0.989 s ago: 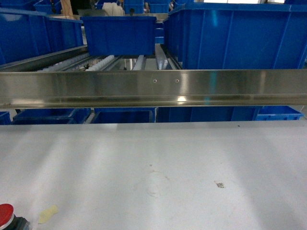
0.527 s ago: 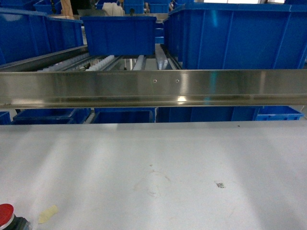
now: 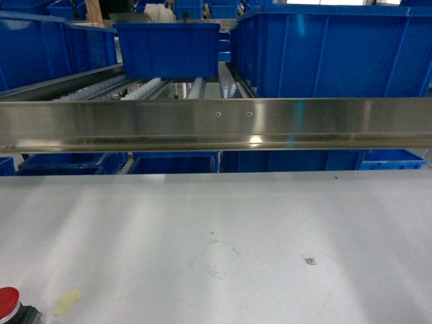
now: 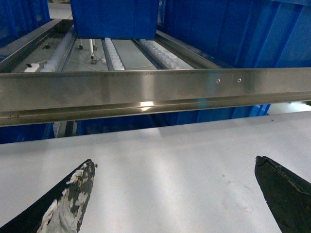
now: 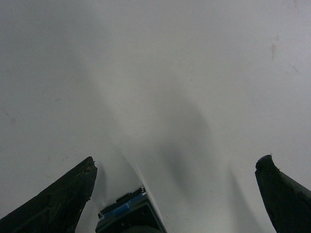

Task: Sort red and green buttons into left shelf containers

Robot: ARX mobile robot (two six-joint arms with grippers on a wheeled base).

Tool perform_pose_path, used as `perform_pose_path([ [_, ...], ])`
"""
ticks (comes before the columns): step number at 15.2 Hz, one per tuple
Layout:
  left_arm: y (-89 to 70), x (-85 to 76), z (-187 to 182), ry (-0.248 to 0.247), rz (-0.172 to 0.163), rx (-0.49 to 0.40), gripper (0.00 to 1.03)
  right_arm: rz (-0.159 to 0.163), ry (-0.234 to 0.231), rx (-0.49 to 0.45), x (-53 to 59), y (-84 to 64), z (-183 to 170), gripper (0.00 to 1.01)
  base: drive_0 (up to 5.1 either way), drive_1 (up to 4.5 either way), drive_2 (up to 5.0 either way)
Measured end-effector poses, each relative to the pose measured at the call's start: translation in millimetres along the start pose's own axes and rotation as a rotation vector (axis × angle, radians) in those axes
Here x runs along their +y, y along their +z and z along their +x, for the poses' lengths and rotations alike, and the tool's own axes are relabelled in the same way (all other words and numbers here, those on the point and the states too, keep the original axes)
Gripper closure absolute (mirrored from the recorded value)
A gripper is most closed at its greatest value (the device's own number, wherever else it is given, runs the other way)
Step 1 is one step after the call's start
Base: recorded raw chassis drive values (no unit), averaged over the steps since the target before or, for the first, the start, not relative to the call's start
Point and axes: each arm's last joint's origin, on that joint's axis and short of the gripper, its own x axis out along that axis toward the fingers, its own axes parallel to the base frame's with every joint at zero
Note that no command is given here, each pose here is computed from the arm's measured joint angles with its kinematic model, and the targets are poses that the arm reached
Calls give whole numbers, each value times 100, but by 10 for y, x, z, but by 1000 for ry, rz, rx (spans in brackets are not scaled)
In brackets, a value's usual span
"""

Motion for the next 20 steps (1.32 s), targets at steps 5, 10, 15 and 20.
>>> perform_pose_path([
  [5,0,0,0,0,0,0,5,-10,17,28,-6,-104,-23,3,0,0,0],
  [10,0,0,0,0,0,0,5,-27,24,34,-6,-118,-26,11,0,0,0],
  [15,0,0,0,0,0,0,5,-27,26,34,-5,-118,-26,64,0,0,0],
  [20,0,0,0,0,0,0,5,-29,46,-3,-16,-36,-128,72,0,0,0],
])
